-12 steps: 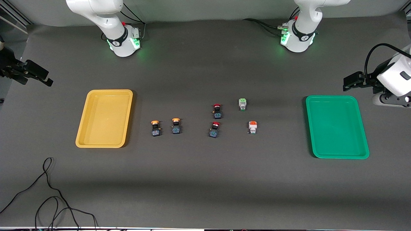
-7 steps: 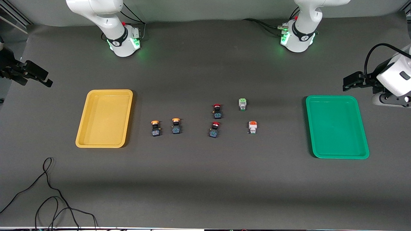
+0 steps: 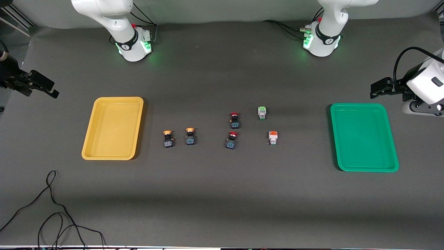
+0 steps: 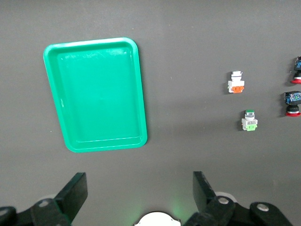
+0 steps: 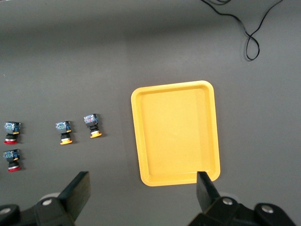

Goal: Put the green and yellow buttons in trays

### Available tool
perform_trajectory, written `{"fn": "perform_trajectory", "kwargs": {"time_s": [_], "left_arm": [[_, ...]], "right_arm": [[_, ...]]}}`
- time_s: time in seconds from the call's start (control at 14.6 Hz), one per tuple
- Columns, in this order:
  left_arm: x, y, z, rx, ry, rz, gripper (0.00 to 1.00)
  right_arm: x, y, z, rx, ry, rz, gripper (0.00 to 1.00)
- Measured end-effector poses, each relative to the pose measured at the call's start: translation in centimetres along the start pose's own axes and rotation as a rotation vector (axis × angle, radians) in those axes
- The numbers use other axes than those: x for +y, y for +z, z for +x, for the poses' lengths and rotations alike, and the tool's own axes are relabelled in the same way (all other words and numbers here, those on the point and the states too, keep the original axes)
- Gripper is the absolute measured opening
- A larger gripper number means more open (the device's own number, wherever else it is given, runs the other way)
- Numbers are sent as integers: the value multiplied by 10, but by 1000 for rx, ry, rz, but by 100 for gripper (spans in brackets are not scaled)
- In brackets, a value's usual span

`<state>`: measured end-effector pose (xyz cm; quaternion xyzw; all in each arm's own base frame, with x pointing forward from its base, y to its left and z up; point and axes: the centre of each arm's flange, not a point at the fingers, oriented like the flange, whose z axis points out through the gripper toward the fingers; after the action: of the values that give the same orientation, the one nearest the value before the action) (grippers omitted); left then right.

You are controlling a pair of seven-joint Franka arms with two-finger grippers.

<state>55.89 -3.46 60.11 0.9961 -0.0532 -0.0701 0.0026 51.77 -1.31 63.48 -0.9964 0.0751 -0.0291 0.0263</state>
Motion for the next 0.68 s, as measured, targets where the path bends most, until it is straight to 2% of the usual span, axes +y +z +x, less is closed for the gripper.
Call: {"fn": "perform_trajectory", "kwargs": {"time_s": [0.41, 0.68], "left_arm": [[1, 0, 0, -1, 2, 0, 100], [2, 1, 0, -2, 4, 0, 100]], "right_arm": [[-14, 59, -7, -118, -31, -30, 100], [-46, 80, -3, -122, -70, -37, 100]]}}
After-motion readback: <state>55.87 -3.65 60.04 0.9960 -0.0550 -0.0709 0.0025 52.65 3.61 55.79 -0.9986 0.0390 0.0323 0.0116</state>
